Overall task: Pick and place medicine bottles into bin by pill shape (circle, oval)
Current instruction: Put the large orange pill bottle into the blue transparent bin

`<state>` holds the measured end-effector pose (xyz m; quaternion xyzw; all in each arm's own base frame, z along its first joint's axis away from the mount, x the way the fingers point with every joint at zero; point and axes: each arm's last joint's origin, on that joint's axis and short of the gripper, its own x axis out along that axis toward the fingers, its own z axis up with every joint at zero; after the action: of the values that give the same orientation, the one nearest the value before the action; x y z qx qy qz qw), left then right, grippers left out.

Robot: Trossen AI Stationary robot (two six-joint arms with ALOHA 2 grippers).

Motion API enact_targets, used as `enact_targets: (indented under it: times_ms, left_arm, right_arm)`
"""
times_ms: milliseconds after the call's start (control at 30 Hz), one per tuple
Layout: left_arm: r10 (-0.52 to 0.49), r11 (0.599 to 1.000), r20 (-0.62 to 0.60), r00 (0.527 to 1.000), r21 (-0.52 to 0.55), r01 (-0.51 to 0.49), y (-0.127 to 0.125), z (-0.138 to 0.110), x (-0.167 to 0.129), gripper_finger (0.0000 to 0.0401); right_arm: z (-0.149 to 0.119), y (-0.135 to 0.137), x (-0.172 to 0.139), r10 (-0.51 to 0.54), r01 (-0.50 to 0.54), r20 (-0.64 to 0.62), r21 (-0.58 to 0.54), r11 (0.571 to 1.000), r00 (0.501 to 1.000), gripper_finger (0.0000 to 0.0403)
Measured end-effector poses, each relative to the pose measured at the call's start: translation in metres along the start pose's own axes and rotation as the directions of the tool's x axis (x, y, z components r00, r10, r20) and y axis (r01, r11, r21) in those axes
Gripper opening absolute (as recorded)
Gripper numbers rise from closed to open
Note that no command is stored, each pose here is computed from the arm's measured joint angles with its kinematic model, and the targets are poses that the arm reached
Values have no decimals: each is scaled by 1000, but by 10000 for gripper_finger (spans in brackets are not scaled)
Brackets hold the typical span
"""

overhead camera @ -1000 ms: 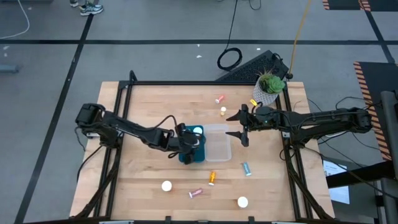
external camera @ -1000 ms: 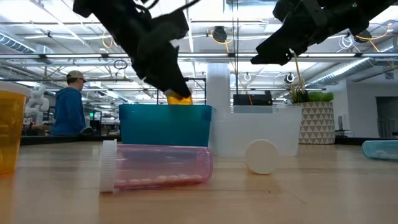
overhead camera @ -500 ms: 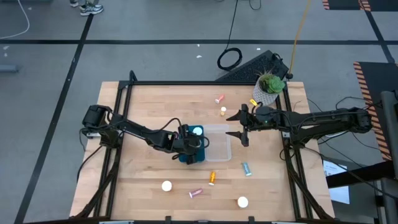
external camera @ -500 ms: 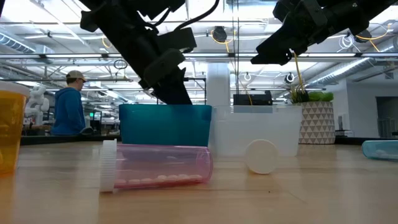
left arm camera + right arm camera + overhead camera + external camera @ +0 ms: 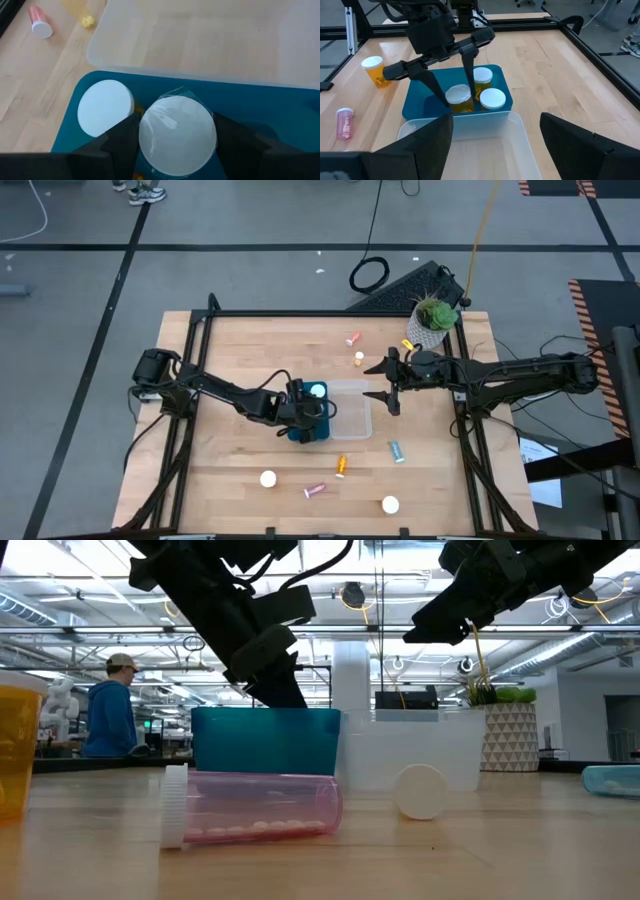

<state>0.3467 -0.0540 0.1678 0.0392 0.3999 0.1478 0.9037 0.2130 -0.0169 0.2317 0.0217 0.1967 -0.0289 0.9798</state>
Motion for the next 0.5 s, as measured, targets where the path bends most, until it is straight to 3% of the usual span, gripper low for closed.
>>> enact_targets:
  times_ms: [500]
  left_arm:
    - [21,1000,6,1000,-1,-21,1,0,0,295]
  right_arm:
    - [0,0,0,0,0,0,0,1000,1000,290]
